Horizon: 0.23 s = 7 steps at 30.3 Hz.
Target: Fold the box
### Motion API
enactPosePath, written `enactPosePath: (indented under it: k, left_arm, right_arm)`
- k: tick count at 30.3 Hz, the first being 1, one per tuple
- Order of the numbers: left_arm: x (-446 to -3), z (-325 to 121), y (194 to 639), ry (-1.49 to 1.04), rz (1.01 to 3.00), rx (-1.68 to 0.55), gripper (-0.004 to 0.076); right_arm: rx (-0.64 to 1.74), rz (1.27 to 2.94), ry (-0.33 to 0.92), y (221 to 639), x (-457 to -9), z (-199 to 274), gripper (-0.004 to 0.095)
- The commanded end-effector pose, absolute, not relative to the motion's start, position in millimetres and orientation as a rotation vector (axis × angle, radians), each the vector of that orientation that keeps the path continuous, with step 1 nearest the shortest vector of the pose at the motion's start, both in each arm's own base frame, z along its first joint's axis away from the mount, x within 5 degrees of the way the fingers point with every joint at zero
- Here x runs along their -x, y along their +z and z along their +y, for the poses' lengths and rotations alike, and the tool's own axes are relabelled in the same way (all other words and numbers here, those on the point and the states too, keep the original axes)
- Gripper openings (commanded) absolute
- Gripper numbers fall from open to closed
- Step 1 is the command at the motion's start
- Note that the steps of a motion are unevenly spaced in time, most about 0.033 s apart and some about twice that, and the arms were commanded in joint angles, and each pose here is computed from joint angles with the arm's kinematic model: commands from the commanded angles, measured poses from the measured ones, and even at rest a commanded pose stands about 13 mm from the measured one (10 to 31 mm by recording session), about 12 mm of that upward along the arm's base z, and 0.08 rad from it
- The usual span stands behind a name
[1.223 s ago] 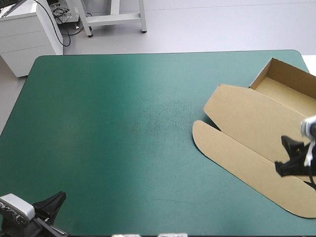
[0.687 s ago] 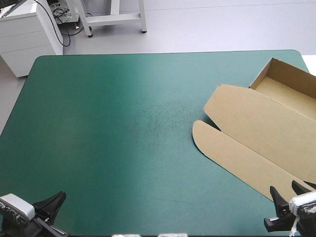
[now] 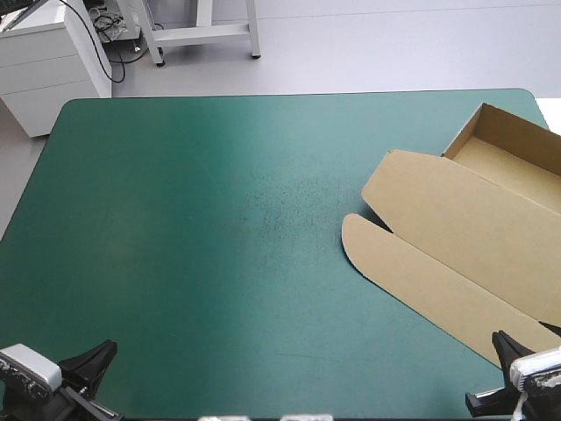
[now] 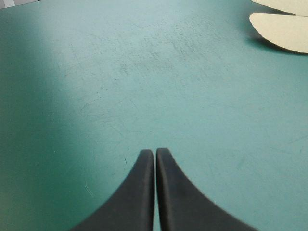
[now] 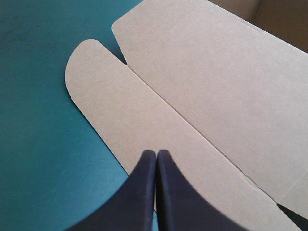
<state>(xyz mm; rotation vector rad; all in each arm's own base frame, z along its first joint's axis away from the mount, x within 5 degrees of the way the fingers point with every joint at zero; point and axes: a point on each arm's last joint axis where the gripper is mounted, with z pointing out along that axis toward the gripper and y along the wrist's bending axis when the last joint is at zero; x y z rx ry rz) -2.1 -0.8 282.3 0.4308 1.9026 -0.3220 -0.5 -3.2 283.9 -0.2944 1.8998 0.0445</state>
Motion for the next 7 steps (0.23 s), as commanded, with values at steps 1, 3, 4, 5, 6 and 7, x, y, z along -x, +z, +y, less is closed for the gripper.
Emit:
enactPosePath:
  k: [1,3,4,5,6,7]
  left_arm:
    - [3.8,-0.1,294.9,-0.348,1.810,-0.407,-0.0008]
    - [3.8,-0.1,294.9,-0.348,1.810,-0.407,-0.0008]
    - [3.8,-0.1,294.9,-0.348,1.810,-0.407,-0.0008]
    - [3.8,-0.1,294.9,-0.348,1.810,-0.407,-0.0008]
    - [3.8,-0.1,294.9,-0.348,1.810,-0.407,-0.0008]
    - [3.8,-0.1,294.9,-0.348,1.810,-0.407,-0.0008]
  right_arm:
    - [0.286,1.816,0.047,297.2,-1.1,-2.9,-0.0020]
    - [0.286,1.816,0.047,297.2,-1.1,-2.9,-0.0020]
    - [0.286,1.816,0.047,297.2,-1.1,-2.9,-0.0020]
    - [0.286,1.816,0.047,297.2,-1.1,-2.9,-0.0020]
    - [0.286,1.816,0.047,297.2,-1.1,-2.9,-0.0020]
    - [0.286,1.816,0.047,297.2,-1.1,-2.9,-0.0020]
